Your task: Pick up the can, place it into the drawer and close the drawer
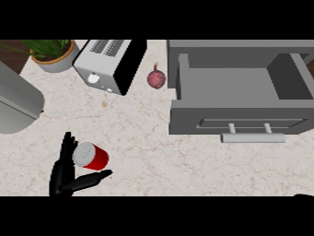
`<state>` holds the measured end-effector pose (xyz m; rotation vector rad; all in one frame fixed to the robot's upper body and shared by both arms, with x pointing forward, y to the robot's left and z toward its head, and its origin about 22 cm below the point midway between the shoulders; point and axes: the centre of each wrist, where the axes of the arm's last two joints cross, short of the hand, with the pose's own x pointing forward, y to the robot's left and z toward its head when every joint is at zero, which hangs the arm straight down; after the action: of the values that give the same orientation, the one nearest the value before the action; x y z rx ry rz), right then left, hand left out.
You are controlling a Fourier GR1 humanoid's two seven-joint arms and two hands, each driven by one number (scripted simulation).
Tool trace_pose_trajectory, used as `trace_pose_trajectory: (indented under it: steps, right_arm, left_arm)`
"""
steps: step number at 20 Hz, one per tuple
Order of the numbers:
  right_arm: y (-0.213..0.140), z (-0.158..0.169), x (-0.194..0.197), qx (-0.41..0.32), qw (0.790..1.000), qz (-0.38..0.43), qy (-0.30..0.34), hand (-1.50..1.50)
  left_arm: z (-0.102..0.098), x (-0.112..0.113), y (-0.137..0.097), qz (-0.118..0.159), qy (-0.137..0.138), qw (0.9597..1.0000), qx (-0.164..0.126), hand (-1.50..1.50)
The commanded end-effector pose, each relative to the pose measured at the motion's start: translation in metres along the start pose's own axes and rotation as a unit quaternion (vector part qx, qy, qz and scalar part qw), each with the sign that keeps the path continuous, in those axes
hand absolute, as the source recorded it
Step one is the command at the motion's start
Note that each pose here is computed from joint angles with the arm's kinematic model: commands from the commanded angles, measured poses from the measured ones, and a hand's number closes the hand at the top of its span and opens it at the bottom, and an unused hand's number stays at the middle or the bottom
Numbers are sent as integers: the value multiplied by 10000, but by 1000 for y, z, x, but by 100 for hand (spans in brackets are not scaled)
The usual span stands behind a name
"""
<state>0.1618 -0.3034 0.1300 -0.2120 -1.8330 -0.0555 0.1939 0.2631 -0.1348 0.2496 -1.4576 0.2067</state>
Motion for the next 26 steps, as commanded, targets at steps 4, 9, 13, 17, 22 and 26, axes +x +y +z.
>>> trace_pose_trajectory:
  steps: [4,9,13,17,22,26]
  right_arm:
    - [-13,-19,9,-28,9999,89,-73,-150]
    - [9,5,20,-70,10000,-54,-29,-150]
    - [-9,0,11,-84,9999,45,-114,-150]
    - [10,6,5,-172,9997,43,-156,-150]
    - [7,-7,-4,-118,9997,128,-167,-150]
    - [-14,-4,12,-11,9998,95,-201,-150]
  left_arm:
    - [-24,-6,-20,93,-184,9990,-399,-150]
    - [-31,0,2,112,-104,9974,-709,-150]
    - [-42,-5,-39,403,-151,9935,-1054,150]
    - [-56,12,-45,614,-194,9914,-1137,150]
    - [-79,34,-56,491,-365,9901,-1261,150]
    - [-108,42,-82,480,-468,9897,-1265,150]
